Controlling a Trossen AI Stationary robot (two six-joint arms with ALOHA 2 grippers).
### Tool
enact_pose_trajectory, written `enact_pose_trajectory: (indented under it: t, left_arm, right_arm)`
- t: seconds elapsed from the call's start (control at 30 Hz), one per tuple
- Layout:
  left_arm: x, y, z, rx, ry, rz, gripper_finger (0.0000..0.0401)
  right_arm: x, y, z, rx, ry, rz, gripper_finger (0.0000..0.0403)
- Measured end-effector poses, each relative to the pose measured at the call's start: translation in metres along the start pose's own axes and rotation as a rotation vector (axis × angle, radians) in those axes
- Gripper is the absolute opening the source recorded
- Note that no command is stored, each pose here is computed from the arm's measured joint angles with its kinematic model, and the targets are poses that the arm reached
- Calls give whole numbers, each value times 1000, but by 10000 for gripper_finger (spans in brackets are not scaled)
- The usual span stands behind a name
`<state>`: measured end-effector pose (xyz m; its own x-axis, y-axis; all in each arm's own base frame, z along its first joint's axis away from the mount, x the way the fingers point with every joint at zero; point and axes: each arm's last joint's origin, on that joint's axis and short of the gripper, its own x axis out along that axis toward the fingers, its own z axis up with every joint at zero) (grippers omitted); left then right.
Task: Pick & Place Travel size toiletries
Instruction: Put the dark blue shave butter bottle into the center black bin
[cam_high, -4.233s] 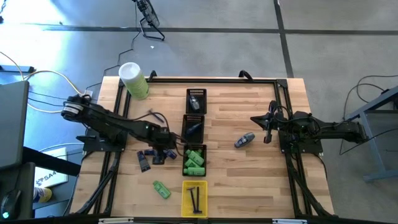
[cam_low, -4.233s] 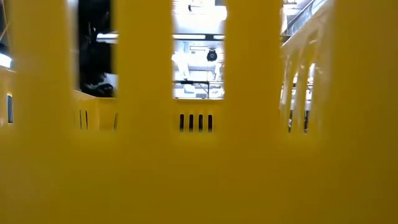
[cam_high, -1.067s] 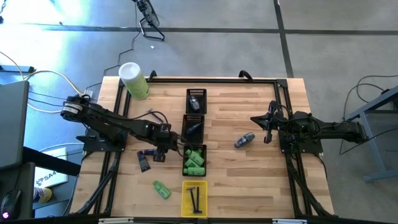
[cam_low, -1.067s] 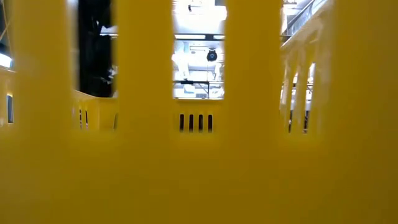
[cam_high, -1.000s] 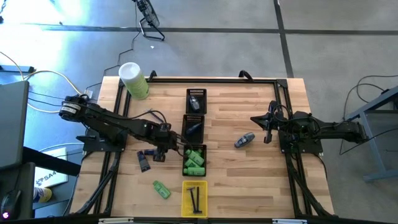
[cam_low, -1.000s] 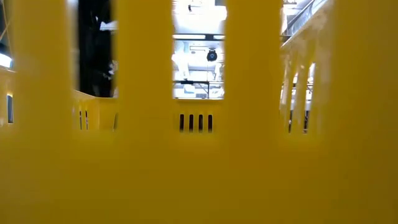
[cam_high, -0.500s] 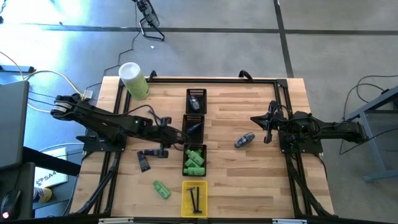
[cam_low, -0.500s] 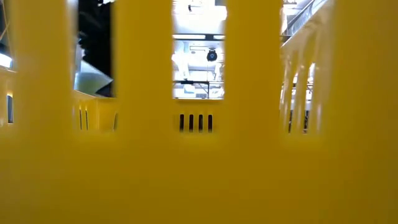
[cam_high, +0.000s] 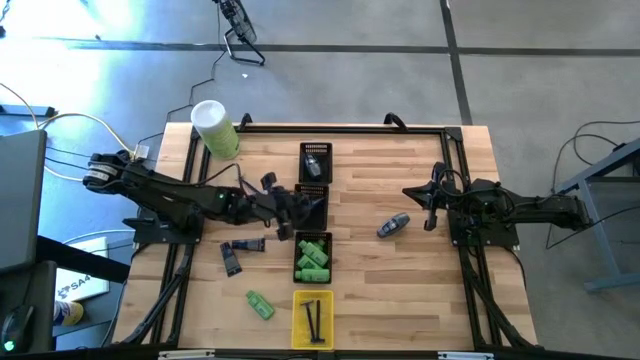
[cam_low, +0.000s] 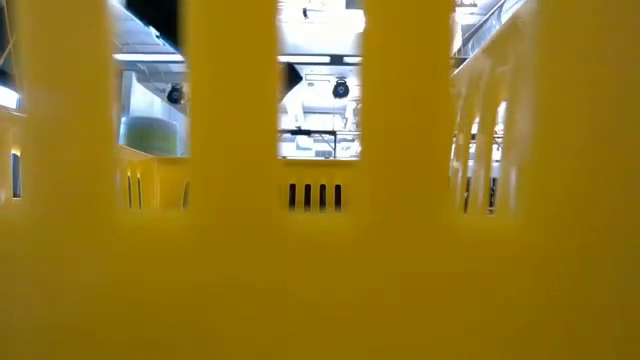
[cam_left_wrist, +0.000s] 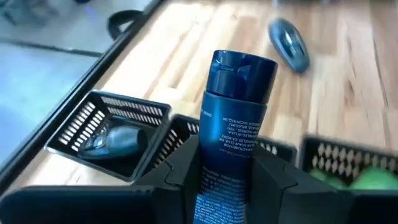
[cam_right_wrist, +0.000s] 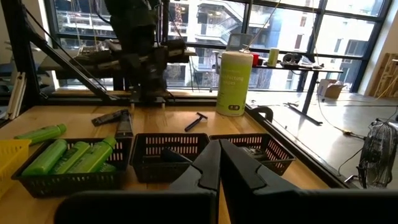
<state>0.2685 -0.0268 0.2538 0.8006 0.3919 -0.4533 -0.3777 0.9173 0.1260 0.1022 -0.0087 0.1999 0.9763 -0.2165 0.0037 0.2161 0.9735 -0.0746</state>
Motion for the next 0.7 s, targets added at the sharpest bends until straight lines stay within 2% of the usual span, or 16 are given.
enact_pose_trajectory:
  t: [0.07, 0.23, 0.3, 0.5, 0.7]
  left_arm:
    - [3, 4, 2, -99, -18, 14, 99]
    - [19, 14, 1, -440, -18, 59, 99]
    - [26, 16, -3, -533, 8, 85, 99]
    - [52, 13, -20, -649, 66, 134, 99]
    - [67, 5, -27, -687, 61, 130, 99]
  right_arm:
    - [0, 0, 0, 0, 0, 0, 2]
    - [0, 0, 0, -4, 0, 0, 2]
    - [0, 0, 0, -5, 0, 0, 2]
    - [0, 0, 0, -8, 2, 0, 2]
    - [0, 0, 0, -8, 1, -7, 2]
